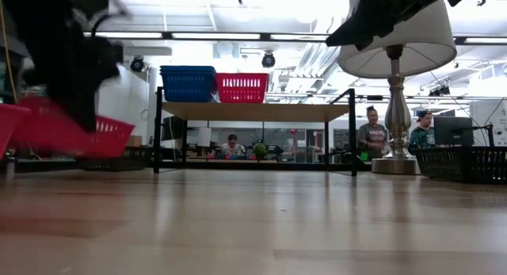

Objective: Stack baskets on shelf by color
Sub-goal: Stack the top red bin on top of the red bin on the shelf

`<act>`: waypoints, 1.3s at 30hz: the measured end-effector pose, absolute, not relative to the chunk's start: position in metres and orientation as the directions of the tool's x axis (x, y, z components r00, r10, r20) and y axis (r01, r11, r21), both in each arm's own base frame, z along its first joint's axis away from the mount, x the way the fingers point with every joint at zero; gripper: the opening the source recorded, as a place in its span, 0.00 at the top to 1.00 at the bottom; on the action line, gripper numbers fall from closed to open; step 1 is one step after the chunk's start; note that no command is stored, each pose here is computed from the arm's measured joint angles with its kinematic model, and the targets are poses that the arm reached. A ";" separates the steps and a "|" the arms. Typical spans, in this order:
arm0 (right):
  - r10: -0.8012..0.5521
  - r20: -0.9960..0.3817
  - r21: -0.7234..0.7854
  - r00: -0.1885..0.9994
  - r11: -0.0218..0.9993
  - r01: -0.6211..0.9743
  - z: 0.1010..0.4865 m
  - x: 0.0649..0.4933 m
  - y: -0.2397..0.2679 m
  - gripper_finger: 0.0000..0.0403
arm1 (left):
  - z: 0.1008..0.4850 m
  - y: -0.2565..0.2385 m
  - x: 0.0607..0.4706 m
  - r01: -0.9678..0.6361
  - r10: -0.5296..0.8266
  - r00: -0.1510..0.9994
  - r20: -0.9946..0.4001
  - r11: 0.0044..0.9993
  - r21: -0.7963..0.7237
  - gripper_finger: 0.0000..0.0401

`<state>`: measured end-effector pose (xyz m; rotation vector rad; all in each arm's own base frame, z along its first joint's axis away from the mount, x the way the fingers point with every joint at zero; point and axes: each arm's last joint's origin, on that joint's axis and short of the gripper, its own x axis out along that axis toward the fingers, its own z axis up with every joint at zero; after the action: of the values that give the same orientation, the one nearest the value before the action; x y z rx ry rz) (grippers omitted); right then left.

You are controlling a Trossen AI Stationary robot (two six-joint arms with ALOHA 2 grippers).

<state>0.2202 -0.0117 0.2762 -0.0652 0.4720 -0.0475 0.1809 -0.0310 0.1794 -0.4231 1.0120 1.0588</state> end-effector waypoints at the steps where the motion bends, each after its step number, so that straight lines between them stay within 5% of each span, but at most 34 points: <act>1: -0.061 -0.454 -0.074 0.889 0.997 0.030 0.276 0.220 -0.012 1.00 | 0.189 -0.037 0.185 -0.841 0.484 0.148 -0.863 0.521 0.148 0.99; 9: -0.062 -0.458 -0.060 0.887 0.997 0.038 0.276 0.220 -0.012 1.00 | 0.283 -0.083 0.218 -0.550 0.362 0.544 -0.757 0.835 0.004 0.99; 16: -0.072 -0.456 -0.065 0.887 0.997 0.048 0.276 0.220 -0.012 1.00 | 0.351 -0.063 0.257 -0.525 0.557 0.752 -0.354 0.829 0.190 1.00; 22: -0.093 -0.455 -0.074 0.886 0.995 0.067 0.276 0.220 -0.013 1.00 | 0.374 -0.014 0.291 -0.445 0.439 0.883 -0.169 0.896 0.003 1.00; 27: -0.168 -0.452 -0.108 0.876 0.985 0.133 0.276 0.220 -0.015 1.00 | 0.364 0.024 0.298 -0.532 0.541 0.841 0.003 0.829 -0.171 1.00; 33: -0.195 -0.449 -0.122 0.872 0.980 0.157 0.276 0.220 -0.016 1.00 | 0.331 0.035 0.300 -0.874 0.878 0.477 -0.020 0.472 -0.119 1.00; 39: -0.208 -0.448 -0.134 0.869 0.977 0.165 0.277 0.220 -0.016 1.00 | 0.324 0.027 0.321 -0.891 0.898 0.438 0.041 0.440 -0.113 1.00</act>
<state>0.2197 -0.0162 0.2765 -0.0927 0.4786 -0.1957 0.3211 0.0272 0.3240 -0.0785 -0.0993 1.1129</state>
